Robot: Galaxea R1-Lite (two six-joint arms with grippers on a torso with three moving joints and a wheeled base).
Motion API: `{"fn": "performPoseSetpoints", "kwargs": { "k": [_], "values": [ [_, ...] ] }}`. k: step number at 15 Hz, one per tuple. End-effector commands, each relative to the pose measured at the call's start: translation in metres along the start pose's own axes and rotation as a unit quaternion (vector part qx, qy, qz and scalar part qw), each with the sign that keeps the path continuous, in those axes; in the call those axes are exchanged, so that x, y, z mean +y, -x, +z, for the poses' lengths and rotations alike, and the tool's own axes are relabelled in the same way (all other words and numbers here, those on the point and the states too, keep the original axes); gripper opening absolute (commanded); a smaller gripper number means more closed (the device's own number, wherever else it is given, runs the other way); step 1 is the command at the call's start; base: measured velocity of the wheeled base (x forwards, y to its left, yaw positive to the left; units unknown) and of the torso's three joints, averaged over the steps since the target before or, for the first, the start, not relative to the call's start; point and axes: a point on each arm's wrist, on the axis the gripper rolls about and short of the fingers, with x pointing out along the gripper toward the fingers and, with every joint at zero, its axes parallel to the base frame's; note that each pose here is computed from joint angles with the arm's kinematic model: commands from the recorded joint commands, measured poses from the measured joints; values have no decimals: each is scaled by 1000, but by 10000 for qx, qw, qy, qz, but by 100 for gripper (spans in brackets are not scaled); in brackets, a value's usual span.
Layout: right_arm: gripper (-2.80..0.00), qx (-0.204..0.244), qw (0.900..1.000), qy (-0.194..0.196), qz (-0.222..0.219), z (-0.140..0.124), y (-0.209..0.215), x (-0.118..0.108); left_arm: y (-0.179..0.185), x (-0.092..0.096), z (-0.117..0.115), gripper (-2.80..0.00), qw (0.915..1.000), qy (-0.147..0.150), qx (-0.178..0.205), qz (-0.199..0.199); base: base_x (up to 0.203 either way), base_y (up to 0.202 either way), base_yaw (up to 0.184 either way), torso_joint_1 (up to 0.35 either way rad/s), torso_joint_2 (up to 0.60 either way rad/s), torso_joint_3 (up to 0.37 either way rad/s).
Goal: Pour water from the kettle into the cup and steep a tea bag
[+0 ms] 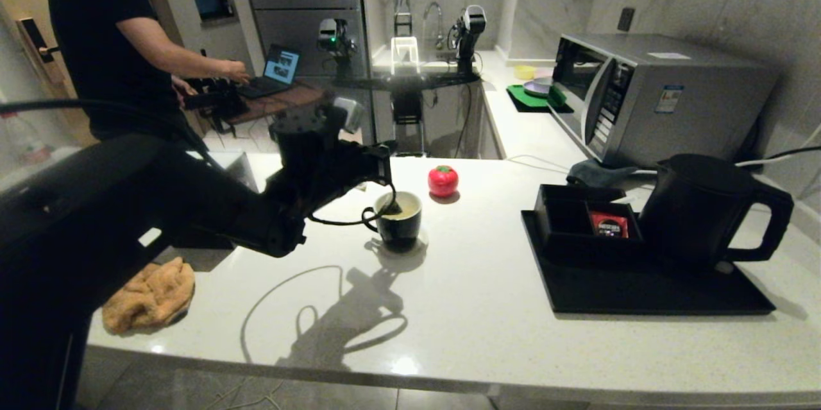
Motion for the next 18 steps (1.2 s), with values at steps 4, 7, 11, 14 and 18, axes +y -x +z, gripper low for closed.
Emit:
{"fn": "performPoseSetpoints", "kwargs": {
  "k": [4,7,11,14,18],
  "values": [
    [-280,5,10000,3,0,0,0,0,-3,-5,-8,-280,10000,20,65,-71,0,0,0,0,0,0],
    [-280,6,10000,3,0,0,0,0,-4,-5,-15,-280,9999,28,126,-82,0,0,0,0,0,0],
    [-280,5,10000,3,0,0,0,0,-9,-4,-33,-280,9996,59,277,-82,0,0,0,0,0,0],
    [-280,5,10000,3,0,0,0,0,-14,-9,-54,-280,9994,60,289,-162,0,0,0,0,0,0],
    [-280,5,10000,3,0,0,0,0,-18,-16,-64,-280,9992,67,291,-249,0,0,0,0,0,0]
  ]
}}
